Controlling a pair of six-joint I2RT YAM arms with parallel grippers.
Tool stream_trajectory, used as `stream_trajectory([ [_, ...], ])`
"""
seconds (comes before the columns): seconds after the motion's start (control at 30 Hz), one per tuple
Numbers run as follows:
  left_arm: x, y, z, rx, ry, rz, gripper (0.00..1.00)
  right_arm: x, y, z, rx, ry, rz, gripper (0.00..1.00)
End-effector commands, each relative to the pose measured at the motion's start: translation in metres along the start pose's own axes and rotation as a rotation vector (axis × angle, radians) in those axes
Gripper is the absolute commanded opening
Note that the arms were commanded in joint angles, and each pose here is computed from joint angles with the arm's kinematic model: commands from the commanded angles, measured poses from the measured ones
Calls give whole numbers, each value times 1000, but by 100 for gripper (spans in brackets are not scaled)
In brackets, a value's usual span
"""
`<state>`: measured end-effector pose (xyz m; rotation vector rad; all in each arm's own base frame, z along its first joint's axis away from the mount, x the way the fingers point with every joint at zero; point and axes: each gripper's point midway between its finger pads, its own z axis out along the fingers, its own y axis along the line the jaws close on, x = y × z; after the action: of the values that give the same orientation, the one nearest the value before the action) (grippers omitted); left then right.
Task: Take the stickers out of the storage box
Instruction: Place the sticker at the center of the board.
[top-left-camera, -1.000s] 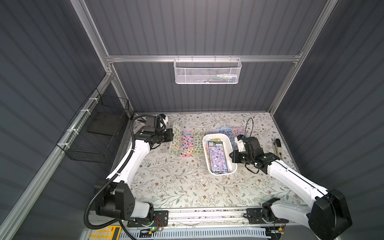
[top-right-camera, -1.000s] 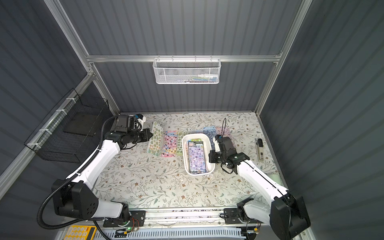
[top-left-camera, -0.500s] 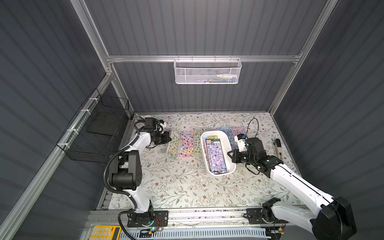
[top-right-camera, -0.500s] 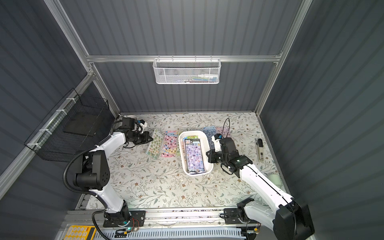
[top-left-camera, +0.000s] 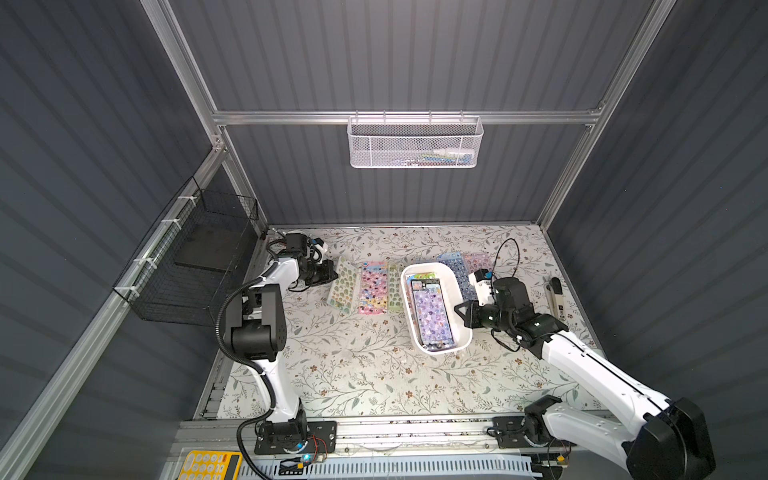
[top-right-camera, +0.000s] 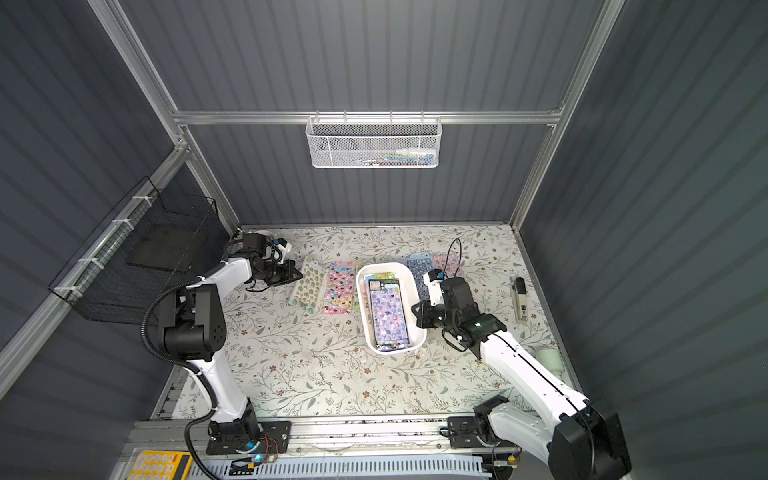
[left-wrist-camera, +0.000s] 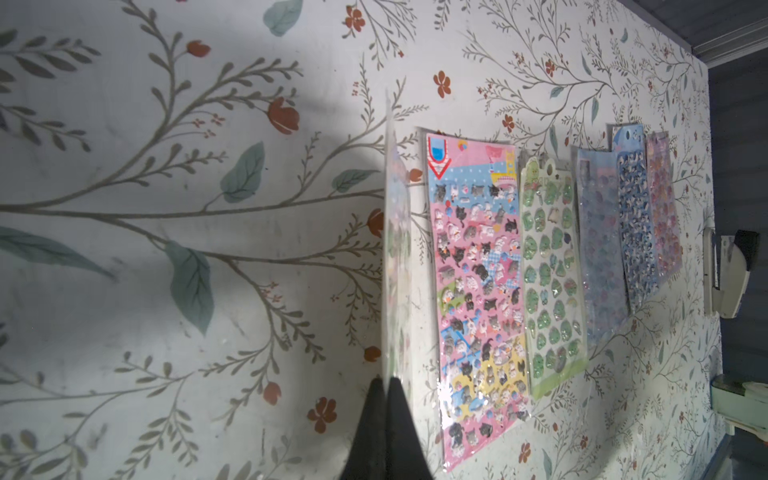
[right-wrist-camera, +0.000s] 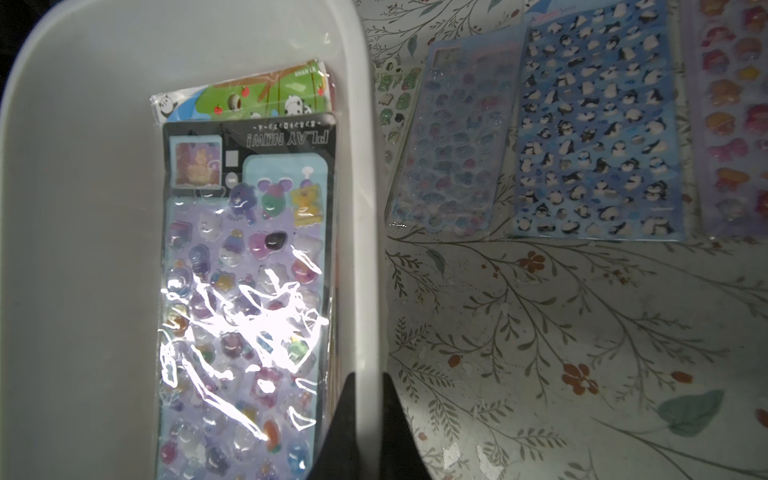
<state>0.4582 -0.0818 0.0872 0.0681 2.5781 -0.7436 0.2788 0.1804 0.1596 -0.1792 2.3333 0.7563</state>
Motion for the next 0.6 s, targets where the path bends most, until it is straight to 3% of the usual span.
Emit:
stream_trajectory([
  [0.0,-10,-2,2,44,-18,2,2,-10,10,1,-44,-38,-12,9],
  [0.27,2,9,21,51,5,-29,9,-9,8,2,-38,-35,-12,9],
  [0.57,6,18,20,4,13,-28,20,-9,7,2,-35,-34,-11,9],
])
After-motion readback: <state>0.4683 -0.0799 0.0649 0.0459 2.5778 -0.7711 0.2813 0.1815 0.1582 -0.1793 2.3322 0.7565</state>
